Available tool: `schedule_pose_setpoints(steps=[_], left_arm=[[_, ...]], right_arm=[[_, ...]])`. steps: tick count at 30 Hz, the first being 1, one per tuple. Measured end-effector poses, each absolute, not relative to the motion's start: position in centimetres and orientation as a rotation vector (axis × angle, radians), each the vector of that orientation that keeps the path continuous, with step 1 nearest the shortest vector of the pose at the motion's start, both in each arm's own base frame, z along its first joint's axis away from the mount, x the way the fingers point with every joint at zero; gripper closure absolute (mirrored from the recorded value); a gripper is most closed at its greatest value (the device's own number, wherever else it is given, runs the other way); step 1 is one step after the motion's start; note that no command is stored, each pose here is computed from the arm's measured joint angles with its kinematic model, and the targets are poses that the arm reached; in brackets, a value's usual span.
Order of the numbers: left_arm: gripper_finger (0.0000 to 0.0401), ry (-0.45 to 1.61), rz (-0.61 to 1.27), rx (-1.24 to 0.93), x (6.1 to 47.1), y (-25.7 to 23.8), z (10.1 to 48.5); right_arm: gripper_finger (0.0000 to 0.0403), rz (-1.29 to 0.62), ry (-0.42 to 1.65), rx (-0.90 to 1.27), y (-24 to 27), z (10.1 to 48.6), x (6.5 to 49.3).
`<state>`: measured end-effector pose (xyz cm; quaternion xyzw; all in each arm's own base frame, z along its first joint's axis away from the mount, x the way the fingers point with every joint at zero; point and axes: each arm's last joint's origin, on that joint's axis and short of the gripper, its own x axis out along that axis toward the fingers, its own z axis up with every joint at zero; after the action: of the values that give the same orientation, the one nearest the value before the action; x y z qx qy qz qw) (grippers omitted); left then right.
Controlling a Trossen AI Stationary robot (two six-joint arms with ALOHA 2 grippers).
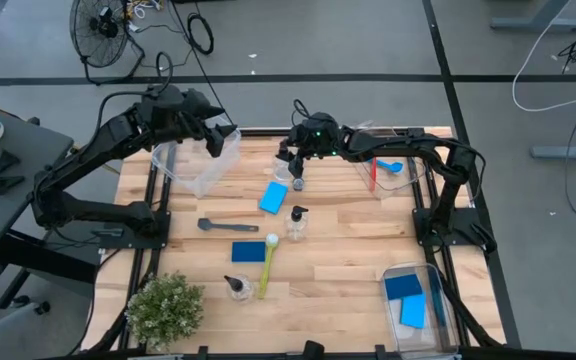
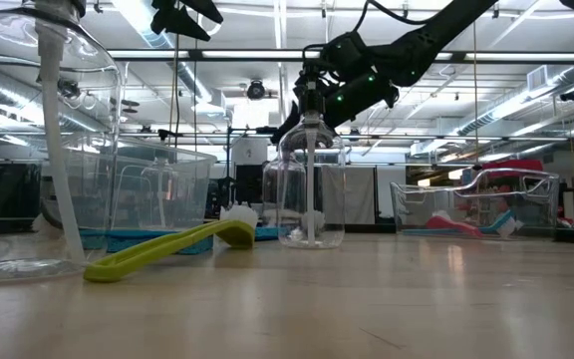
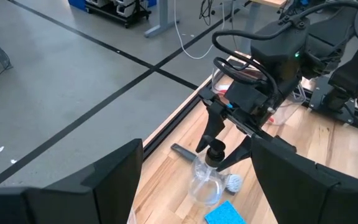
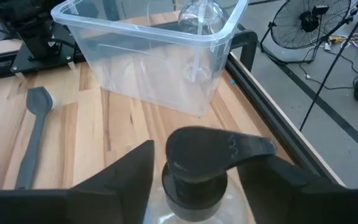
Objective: Pick & Place Kitchen Sink Supplies
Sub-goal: Put the transparent bottle spray into the transparent container
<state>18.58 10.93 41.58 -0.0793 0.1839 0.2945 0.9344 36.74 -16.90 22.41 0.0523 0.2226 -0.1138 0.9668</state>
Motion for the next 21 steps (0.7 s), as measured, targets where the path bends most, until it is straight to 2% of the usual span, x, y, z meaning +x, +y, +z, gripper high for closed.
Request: schedule_pose_setpoints(steps=[10,21], left_arm=[[0.0096,0.377,0.603,-0.163,18.6,10.9,41.6],[0.0096,0.406,0.594,-0.192,19.8,11.1,40.9]], right_arm=[[0.0114,-0.288,0.351,0.016,-16.6,25.9,35.8],[0.0101,-0.305,0.249,-0.056,-13.9,33.8,30.7]])
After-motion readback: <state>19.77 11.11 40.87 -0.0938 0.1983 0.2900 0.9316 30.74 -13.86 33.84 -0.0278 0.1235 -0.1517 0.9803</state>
